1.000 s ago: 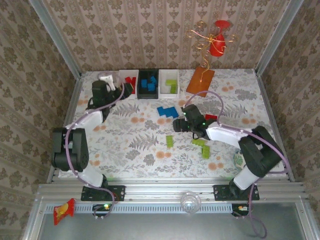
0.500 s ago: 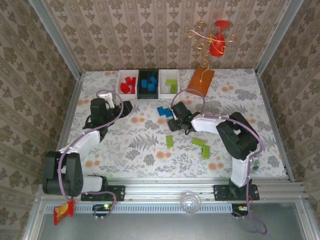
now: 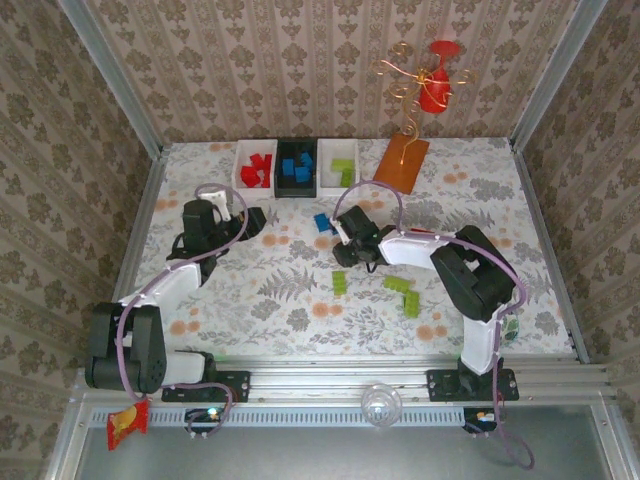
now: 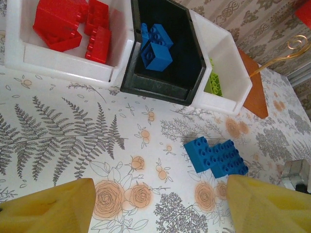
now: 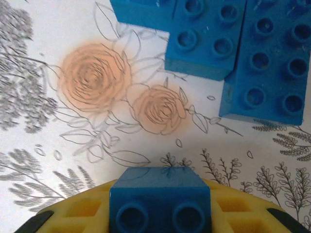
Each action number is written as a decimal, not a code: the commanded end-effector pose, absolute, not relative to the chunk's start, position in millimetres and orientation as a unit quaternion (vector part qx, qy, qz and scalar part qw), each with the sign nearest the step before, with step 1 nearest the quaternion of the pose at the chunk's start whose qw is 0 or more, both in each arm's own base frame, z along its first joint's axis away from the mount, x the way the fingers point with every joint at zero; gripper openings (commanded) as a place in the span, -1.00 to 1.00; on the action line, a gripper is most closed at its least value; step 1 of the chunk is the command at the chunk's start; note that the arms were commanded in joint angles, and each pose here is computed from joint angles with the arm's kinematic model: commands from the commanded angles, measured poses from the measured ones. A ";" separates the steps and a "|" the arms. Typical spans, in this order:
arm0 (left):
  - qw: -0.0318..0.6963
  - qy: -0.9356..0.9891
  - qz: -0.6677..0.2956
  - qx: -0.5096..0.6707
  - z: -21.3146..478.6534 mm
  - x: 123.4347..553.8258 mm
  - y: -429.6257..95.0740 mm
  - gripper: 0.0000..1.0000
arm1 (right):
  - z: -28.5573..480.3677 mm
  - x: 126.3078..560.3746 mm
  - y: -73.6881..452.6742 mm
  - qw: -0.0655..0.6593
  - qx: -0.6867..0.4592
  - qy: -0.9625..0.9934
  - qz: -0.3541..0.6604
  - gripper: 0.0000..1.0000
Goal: Sort the legos into containers by color
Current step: Pick up the lego from the center of the table, then place the lego in the container.
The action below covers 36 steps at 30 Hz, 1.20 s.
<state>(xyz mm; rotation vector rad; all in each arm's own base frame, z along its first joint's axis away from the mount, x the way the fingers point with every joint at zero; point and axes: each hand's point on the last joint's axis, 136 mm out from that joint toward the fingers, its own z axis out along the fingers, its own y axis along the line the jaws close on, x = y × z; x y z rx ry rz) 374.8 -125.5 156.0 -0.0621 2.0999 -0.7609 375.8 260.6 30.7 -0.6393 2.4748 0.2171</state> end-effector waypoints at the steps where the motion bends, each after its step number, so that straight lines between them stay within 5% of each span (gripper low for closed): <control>1: 0.452 0.838 -0.304 -0.016 163.2 370.3 -125.9 0.45 | 99.4 399.3 290.7 0.366 -0.208 0.893 0.162 -0.41; 11: 0.449 0.838 -0.309 -0.013 167.8 358.0 -128.8 0.50 | 169.8 492.3 322.3 0.465 -0.086 0.840 0.265 -0.39; 23: 0.437 0.844 -0.310 0.007 169.1 332.6 -134.7 0.59 | 151.0 586.2 369.4 0.474 -0.035 0.831 0.289 -0.36; 36: 0.445 0.842 -0.304 0.013 173.6 325.4 -131.9 0.61 | 176.8 607.2 378.6 0.484 -0.062 0.830 0.272 0.25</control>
